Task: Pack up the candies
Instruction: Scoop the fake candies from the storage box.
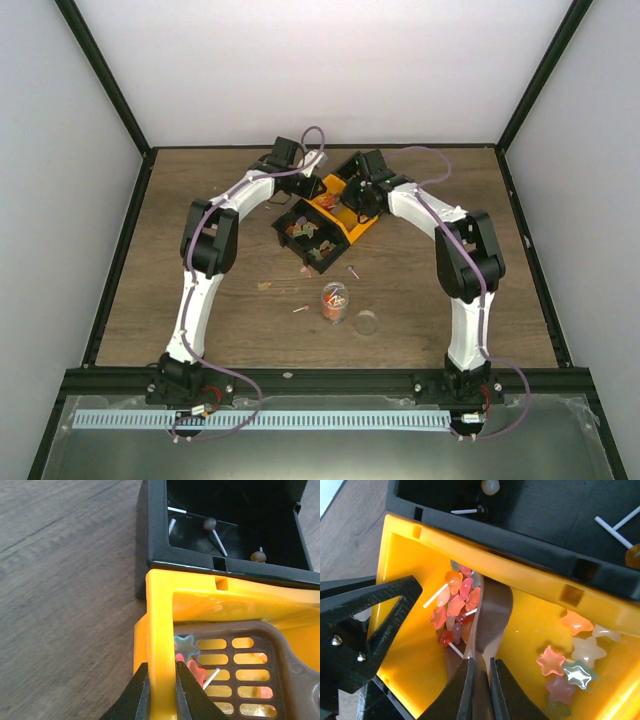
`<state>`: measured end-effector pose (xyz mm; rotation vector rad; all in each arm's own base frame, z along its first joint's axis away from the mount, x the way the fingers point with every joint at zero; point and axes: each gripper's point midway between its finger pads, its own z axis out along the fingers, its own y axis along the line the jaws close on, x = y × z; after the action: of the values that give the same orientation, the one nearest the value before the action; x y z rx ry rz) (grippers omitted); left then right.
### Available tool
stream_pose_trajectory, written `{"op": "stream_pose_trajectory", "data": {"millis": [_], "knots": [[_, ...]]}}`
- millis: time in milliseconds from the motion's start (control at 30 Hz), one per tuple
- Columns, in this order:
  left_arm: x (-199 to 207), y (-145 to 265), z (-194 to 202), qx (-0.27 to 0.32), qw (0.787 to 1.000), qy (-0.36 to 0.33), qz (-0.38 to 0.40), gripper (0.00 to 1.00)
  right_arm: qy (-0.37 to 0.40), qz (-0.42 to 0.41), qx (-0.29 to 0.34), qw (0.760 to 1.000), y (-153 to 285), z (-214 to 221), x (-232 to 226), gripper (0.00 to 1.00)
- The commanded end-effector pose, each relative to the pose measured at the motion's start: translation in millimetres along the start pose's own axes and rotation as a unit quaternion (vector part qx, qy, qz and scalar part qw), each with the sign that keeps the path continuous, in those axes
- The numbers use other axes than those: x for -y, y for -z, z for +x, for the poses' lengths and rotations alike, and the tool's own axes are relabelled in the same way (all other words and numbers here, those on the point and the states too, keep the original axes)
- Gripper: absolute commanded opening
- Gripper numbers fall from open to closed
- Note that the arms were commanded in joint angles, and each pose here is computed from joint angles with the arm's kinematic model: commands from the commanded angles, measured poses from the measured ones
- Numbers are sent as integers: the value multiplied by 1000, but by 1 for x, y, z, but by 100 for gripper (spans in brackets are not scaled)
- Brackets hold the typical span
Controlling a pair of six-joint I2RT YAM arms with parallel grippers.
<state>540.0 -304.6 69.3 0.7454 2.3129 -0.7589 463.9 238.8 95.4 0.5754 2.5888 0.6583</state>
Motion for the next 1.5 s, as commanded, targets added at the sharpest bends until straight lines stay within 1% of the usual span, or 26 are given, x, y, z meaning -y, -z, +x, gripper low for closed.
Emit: {"op": "stream_pose_trajectory", "data": {"millis": [0, 133, 200, 333, 400, 533, 600, 833, 1133, 1467], "knots": [[-12, -18, 53, -69, 998, 10, -3, 4, 8, 94, -91, 991, -53, 64, 85, 1], [-13, -18, 55, -72, 997, 11, -4, 4, 4, 28, -104, 994, -65, 76, 80, 1], [-14, -17, 55, -74, 997, 10, -7, 4, -1, 17, -113, 993, -65, 82, 82, 1], [-13, -16, 53, -73, 997, 9, -8, 4, 3, 2, -110, 994, -53, 87, 83, 1], [-13, -16, 53, -73, 997, 9, -8, 4, -2, -31, -124, 992, -51, 99, 83, 1], [-12, -17, 54, -74, 997, 12, -4, 4, -15, -107, -141, 984, -56, 104, 72, 1], [-12, -17, 55, -77, 997, 13, -2, 4, -19, -130, -142, 981, -57, 104, 69, 1], [-14, -15, 52, -78, 997, 10, -10, 4, -27, -141, -137, 980, -55, 99, 74, 1], [-15, -16, 50, -79, 997, 12, -12, 4, -27, -206, -120, 971, -31, 99, 61, 1], [-18, -17, 48, -74, 997, 15, -19, 4, -36, -231, -91, 968, -15, 96, 59, 1]]}}
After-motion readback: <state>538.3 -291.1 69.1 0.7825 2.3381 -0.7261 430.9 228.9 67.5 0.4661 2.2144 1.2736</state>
